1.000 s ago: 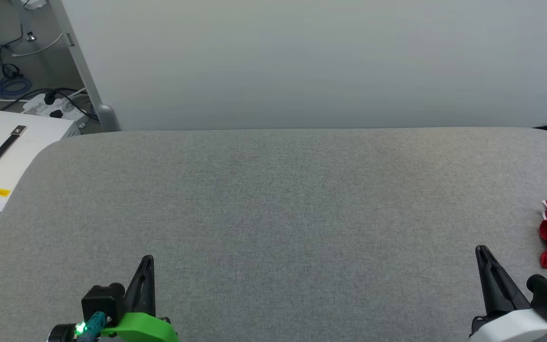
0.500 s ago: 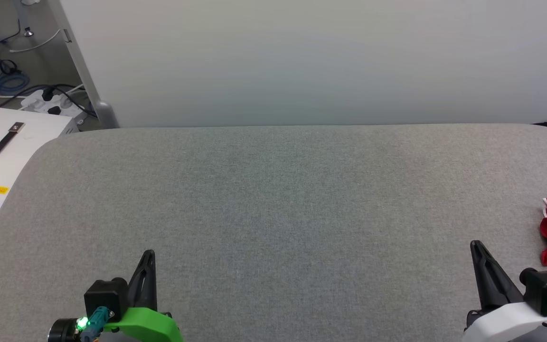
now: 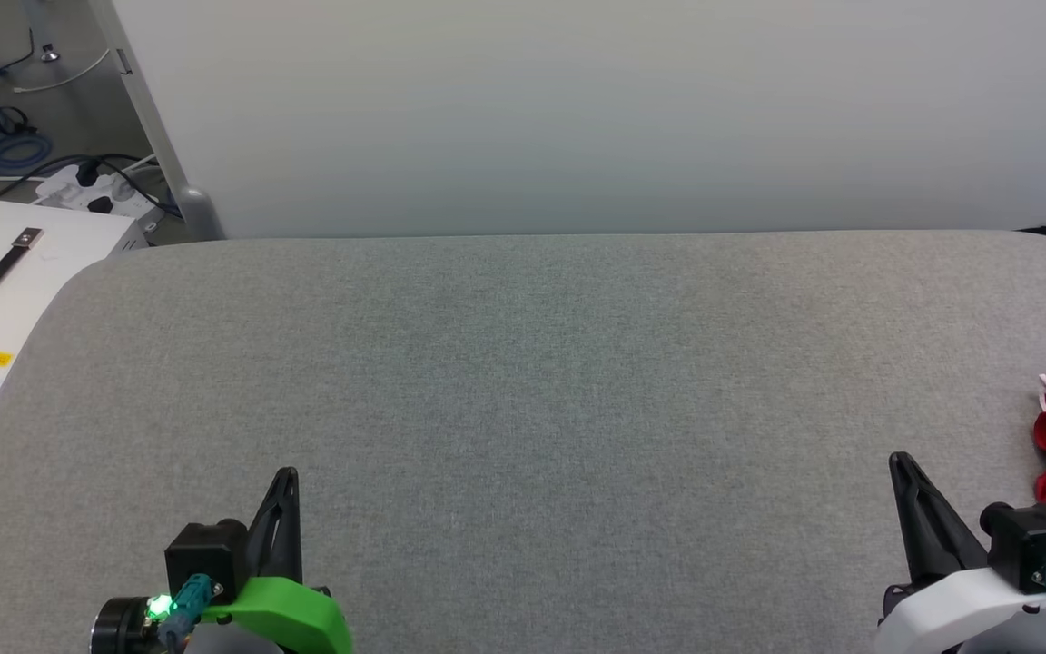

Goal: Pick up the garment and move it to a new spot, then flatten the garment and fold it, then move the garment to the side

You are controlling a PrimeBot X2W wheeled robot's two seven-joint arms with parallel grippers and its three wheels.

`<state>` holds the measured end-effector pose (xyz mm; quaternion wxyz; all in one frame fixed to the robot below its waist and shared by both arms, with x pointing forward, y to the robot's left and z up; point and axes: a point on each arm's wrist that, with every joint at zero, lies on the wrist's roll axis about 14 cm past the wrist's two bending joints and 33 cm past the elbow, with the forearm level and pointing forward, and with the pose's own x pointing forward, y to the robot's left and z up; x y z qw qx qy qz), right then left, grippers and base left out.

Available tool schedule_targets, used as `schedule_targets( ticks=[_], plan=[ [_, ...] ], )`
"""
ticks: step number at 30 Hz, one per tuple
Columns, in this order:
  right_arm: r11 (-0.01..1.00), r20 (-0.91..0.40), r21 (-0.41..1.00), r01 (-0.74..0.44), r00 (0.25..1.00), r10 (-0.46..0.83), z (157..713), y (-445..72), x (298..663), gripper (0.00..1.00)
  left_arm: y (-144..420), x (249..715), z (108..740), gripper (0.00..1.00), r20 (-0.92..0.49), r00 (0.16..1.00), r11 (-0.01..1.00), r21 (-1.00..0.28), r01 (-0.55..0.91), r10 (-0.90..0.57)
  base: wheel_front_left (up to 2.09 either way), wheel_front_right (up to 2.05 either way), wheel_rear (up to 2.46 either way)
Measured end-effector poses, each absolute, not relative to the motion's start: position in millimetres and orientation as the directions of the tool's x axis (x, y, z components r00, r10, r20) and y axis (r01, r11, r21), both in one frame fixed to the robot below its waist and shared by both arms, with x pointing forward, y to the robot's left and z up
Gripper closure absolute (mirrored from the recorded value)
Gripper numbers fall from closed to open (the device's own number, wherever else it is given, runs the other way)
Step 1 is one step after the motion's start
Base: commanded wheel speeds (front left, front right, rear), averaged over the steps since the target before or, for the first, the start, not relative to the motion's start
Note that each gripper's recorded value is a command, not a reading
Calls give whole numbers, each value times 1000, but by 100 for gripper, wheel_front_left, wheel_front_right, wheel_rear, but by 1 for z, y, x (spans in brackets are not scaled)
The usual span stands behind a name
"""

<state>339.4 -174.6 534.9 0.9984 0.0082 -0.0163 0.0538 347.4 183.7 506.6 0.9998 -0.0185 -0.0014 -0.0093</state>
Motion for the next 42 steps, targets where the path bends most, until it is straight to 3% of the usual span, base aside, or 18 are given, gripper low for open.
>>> schedule_targets(
  ticks=[42],
  plan=[
    [993, -4, -22, -118, 993, 118, 526, -167, 356, 100, 179, 361, 515, 100, -10, 1000, 1000, 9, 12, -12, 0, 0, 0]
  ],
)
